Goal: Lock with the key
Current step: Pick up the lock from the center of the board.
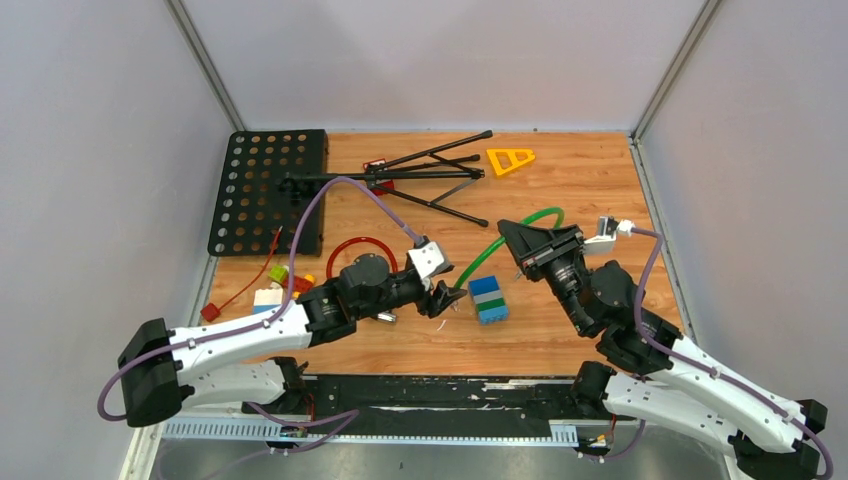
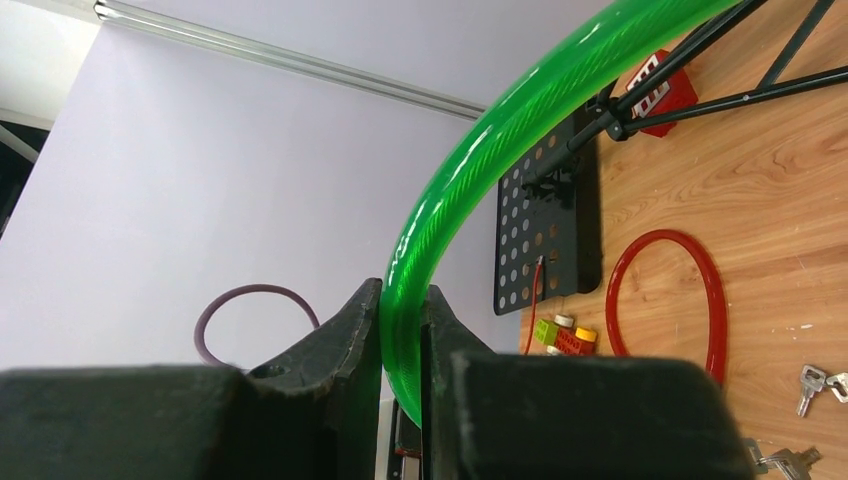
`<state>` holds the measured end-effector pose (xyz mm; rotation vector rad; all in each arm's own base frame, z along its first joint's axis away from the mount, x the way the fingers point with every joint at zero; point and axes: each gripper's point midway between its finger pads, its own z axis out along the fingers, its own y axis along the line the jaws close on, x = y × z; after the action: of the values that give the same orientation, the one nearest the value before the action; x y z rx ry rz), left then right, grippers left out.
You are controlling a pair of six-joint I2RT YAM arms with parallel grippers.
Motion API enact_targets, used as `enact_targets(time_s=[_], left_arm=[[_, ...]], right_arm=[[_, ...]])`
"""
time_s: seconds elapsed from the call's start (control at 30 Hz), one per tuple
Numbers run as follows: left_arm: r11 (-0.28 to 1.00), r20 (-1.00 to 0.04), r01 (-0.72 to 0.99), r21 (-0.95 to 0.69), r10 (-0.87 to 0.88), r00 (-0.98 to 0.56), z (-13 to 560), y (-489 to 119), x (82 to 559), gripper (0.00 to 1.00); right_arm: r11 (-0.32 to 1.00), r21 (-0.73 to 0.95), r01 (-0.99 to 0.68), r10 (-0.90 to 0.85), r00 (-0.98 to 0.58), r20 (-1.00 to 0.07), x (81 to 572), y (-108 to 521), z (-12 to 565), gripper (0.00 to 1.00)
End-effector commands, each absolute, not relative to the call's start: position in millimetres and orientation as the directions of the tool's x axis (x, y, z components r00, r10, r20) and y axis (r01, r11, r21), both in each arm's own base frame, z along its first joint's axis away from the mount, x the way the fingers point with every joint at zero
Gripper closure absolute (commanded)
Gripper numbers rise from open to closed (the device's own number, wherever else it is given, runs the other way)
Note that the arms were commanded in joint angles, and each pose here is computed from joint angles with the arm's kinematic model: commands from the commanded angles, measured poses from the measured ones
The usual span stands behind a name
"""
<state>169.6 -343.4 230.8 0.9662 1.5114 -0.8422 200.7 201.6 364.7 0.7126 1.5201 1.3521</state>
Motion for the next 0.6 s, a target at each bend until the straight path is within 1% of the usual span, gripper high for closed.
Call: enact_targets(time_s=[0.0,0.43,0.57], left_arm=[[0.397,-0.999,0.918,0.004,0.048,-0.017,264.6,-352.6,170.0,0.37],[0.387,-0.999,0.922,0.008,0.05,-0.013,263.8,-358.5,168.4,0.37],[0.38,-0.998,0.925,0.009,0.059,-0.015,260.0,-359.6,166.7,0.43]], right_arm=[[0.15,0.971,-0.187,0.902,-0.377,-0.212,199.6,200.1,382.0,1.0],[0.142,0.973,-0.181,0.9,-0.385,-0.203,200.3,203.5,379.0,1.0],[0.138,0.973,-0.184,0.899,-0.389,-0.201,200.2,204.7,380.8,1.0]])
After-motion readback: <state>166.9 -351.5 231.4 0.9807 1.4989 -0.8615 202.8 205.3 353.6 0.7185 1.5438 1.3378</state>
